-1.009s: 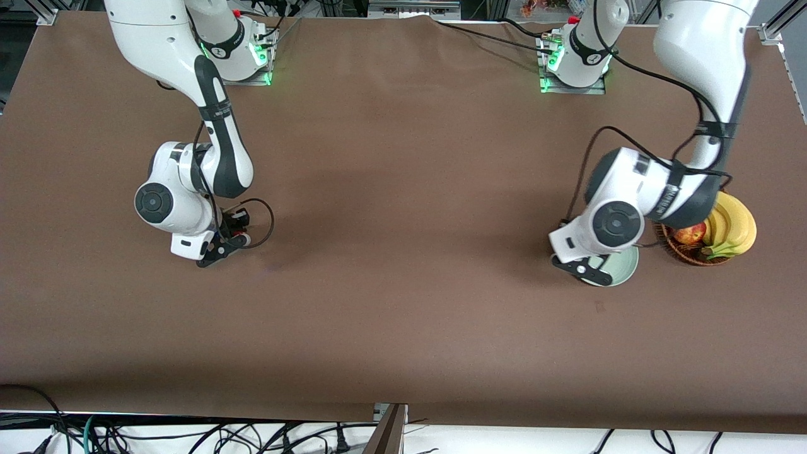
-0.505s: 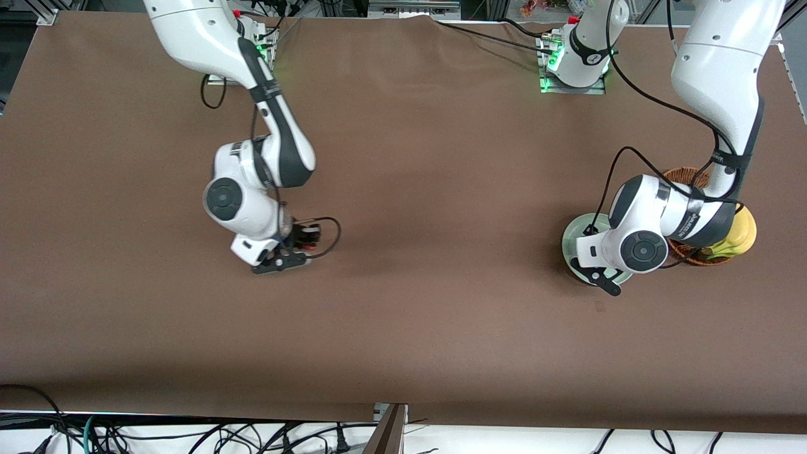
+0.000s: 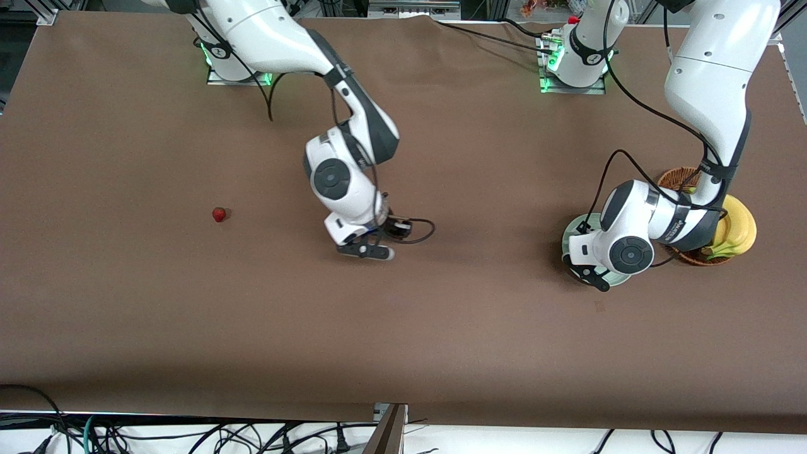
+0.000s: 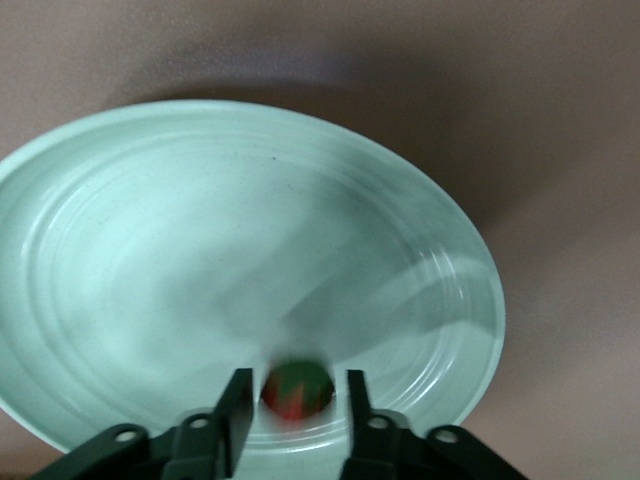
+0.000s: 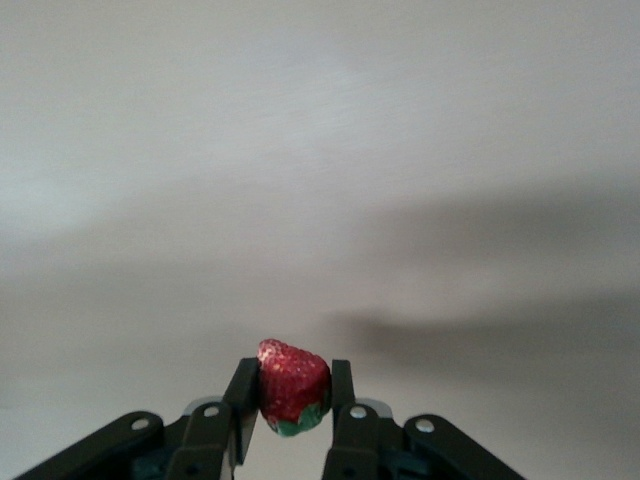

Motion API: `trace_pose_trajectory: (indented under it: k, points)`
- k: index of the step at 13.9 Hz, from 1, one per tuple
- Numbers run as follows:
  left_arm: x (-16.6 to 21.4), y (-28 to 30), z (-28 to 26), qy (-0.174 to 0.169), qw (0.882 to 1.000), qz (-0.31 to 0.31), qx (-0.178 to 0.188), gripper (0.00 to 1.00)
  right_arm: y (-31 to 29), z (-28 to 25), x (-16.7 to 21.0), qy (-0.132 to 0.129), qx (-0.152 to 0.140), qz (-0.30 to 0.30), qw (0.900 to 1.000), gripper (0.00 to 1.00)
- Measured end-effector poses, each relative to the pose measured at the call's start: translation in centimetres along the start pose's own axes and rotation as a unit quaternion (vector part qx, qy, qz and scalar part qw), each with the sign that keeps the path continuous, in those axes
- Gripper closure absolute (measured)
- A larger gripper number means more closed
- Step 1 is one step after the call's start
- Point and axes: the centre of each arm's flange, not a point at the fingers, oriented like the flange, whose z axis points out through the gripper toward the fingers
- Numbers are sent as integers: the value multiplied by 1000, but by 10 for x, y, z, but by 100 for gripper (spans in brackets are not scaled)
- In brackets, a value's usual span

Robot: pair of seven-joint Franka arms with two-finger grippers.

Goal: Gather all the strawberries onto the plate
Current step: 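Carry the second strawberry mid-table with the right gripper and release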

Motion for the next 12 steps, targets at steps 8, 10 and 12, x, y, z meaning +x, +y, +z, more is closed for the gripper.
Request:
trace_pose_trajectory:
  k: [8, 10, 12]
  points:
    - [-43, 7, -81, -4, 998, -48, -35, 0, -73, 72, -80, 39, 90, 34, 995, 67]
    - [-54, 19, -107, 12, 992, -100, -79, 0, -76, 76, -82, 39, 92, 32, 994, 60]
    - [-54, 34, -120, 20, 981, -154, -119, 0, -79, 74, -80, 42, 96, 30, 994, 40]
